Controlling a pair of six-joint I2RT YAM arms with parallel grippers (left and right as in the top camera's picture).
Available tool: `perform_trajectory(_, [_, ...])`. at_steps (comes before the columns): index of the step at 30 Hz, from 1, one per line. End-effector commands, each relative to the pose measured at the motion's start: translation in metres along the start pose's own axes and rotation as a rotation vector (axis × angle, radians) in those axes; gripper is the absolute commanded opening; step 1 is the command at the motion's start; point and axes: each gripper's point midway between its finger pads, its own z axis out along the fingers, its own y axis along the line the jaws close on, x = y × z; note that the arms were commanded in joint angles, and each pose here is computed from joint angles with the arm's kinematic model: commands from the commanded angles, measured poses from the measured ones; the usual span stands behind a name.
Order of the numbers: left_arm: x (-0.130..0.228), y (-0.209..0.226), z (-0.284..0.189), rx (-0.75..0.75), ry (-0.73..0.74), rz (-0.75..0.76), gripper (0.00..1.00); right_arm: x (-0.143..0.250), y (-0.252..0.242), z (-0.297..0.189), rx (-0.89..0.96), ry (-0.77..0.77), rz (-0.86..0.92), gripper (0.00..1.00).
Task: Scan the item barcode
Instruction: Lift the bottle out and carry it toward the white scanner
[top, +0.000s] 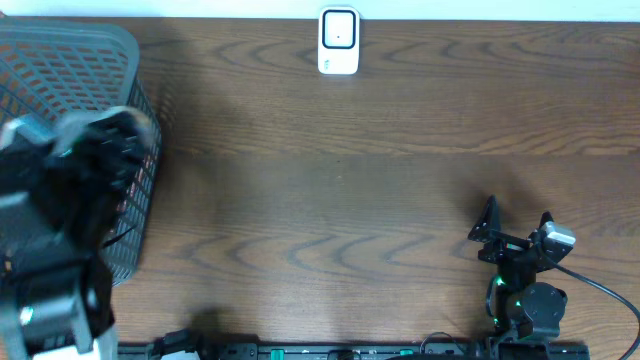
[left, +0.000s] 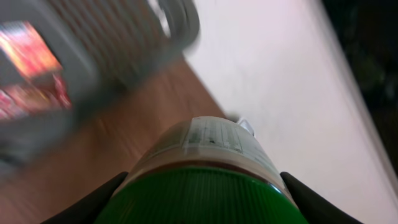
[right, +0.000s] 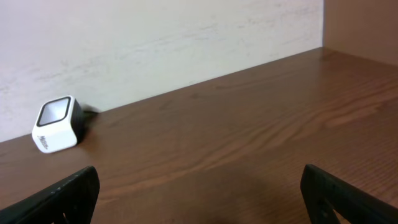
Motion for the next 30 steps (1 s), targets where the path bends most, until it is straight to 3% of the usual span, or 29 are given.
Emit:
perform_trajectory(1, [0.049, -0.002, 0.049, -0.085, 0.152, 0.031, 0.67, 0.0, -0.001, 0.0, 0.004, -0.003, 0.013, 0.99])
perform_trajectory(8, [0.161, 0.007, 0.133, -0.28, 0.383, 0.225, 0.67, 0.0, -0.001, 0.0, 0.004, -0.003, 0.013, 0.99])
perform_trajectory(15, [0.26, 0.053, 0.188, -0.476, 0.559, 0.306, 0.67, 0.0, -0.001, 0.0, 0.004, -0.003, 0.013, 0.99])
perform_trajectory(21, [0.297, 0.083, 0.201, -0.586, 0.607, 0.303, 0.67, 0.0, -0.001, 0.0, 0.004, -0.003, 0.013, 0.99])
perform_trajectory(30, [0.302, 0.089, 0.202, -0.617, 0.599, 0.264, 0.67, 0.0, -0.001, 0.0, 0.004, -0.003, 0.013, 0.99])
